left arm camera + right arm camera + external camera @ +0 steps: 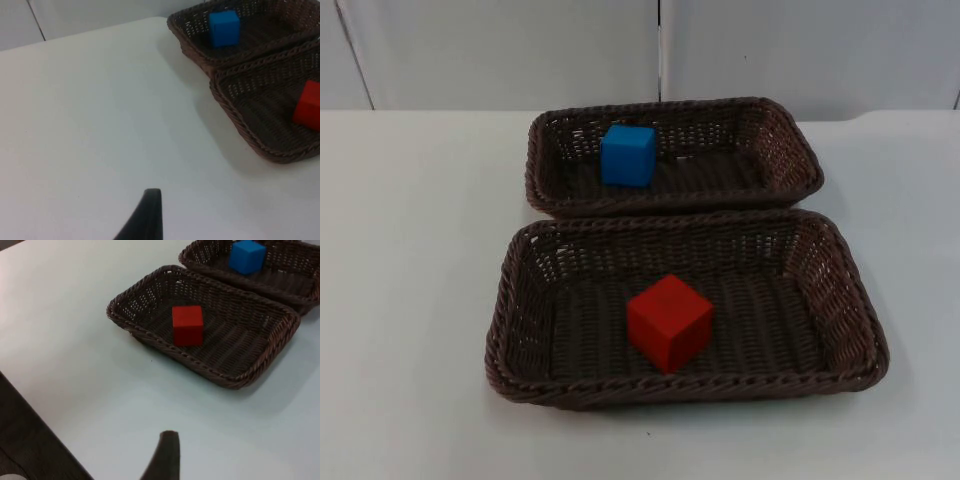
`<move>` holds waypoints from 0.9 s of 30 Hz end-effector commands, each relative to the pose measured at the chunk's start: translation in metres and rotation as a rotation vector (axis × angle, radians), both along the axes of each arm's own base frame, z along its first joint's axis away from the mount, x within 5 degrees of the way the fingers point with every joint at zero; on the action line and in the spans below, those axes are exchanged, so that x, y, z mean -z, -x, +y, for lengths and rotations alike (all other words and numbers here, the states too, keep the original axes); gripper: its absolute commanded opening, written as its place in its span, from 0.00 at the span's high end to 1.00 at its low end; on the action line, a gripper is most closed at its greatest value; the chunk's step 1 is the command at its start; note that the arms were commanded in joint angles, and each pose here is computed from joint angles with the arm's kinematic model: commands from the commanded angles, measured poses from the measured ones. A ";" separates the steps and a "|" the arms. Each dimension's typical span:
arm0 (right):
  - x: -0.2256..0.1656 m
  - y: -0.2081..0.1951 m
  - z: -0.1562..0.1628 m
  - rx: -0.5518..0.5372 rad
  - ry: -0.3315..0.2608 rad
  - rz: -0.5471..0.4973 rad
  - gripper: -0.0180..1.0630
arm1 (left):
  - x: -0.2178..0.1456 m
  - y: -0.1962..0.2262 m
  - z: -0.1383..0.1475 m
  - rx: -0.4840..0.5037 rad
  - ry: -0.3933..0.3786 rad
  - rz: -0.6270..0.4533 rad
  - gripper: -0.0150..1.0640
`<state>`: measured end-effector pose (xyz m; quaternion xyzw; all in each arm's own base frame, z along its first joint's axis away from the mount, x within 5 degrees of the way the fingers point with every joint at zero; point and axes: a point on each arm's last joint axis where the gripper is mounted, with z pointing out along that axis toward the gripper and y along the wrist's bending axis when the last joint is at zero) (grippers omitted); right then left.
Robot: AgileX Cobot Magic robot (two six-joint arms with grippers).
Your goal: Pick up one cube with the left hand and place it into the upper basket. Pick up one cube with the right hand and place it into the lower basket.
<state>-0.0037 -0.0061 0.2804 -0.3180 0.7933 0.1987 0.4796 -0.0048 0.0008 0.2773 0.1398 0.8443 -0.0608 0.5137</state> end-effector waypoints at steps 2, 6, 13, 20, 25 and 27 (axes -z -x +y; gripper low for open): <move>0.001 0.000 0.000 0.003 -0.005 0.002 0.29 | 0.001 0.000 0.000 0.000 0.006 0.000 0.12; 0.001 0.000 0.000 0.003 -0.005 0.002 0.29 | 0.001 0.001 0.000 0.000 0.005 0.003 0.12; 0.001 0.000 0.000 0.003 -0.005 0.002 0.21 | 0.002 0.000 0.000 0.000 0.003 0.009 0.05; 0.001 0.000 0.000 0.003 -0.005 0.002 0.01 | 0.002 0.000 0.000 0.000 0.003 0.009 0.01; 0.001 0.000 0.000 0.003 -0.005 0.002 0.01 | 0.002 0.000 0.000 0.000 0.003 0.009 0.01; 0.001 0.000 0.000 0.003 -0.005 0.002 0.01 | 0.002 0.000 0.000 0.000 0.003 0.009 0.01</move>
